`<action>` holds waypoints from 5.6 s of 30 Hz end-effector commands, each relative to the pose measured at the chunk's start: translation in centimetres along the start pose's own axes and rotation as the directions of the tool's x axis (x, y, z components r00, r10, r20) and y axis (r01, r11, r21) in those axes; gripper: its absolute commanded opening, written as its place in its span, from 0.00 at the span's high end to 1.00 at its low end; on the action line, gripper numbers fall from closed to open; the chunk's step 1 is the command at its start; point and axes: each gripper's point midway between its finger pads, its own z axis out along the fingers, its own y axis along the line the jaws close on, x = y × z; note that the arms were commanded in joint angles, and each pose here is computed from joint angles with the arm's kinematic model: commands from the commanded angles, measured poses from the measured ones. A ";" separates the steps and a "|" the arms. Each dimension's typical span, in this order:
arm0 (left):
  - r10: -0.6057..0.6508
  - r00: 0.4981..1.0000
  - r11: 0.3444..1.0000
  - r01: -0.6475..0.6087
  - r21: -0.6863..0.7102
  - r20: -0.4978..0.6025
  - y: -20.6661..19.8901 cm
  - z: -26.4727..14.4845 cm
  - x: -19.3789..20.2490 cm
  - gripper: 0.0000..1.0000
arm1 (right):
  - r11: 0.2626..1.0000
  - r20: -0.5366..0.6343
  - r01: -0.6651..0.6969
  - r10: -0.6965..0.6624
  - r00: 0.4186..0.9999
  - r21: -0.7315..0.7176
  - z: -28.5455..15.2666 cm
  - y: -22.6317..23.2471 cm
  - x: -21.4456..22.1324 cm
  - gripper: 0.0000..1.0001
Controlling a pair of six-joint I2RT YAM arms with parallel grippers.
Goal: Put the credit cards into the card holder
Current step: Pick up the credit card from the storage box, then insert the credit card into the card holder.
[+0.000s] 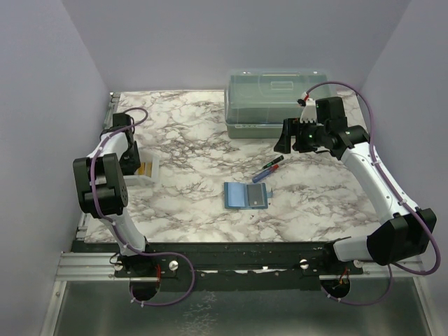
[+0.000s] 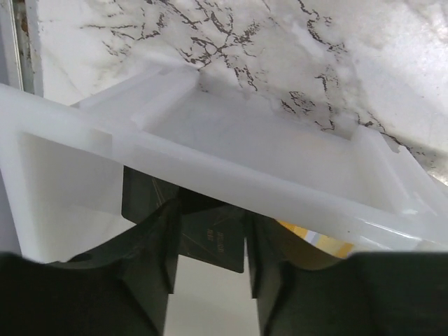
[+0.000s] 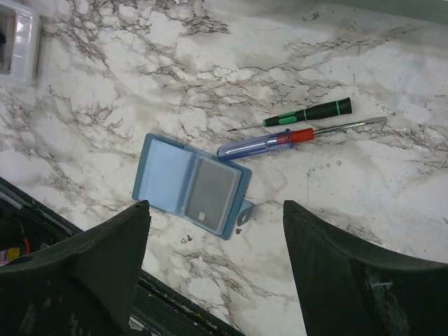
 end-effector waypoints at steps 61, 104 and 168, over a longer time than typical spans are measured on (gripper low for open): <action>0.195 0.974 0.028 -0.121 0.992 0.113 -31.3 -25.2 14.7 1.00 | 0.869 -0.342 -0.407 0.306 0.888 -0.280 9.0 4.1 16.4 0.57; 0.179 0.955 0.288 0.177 0.941 -0.234 -35.1 -12.6 18.7 1.00 | 0.923 -0.282 -0.379 0.348 0.894 -0.061 12.8 -1.0 19.3 0.79; -0.084 0.996 0.302 0.067 0.951 -0.044 -37.9 -13.6 19.5 1.00 | 0.841 -0.337 -0.533 0.478 0.811 -0.091 11.0 0.8 21.8 0.91</action>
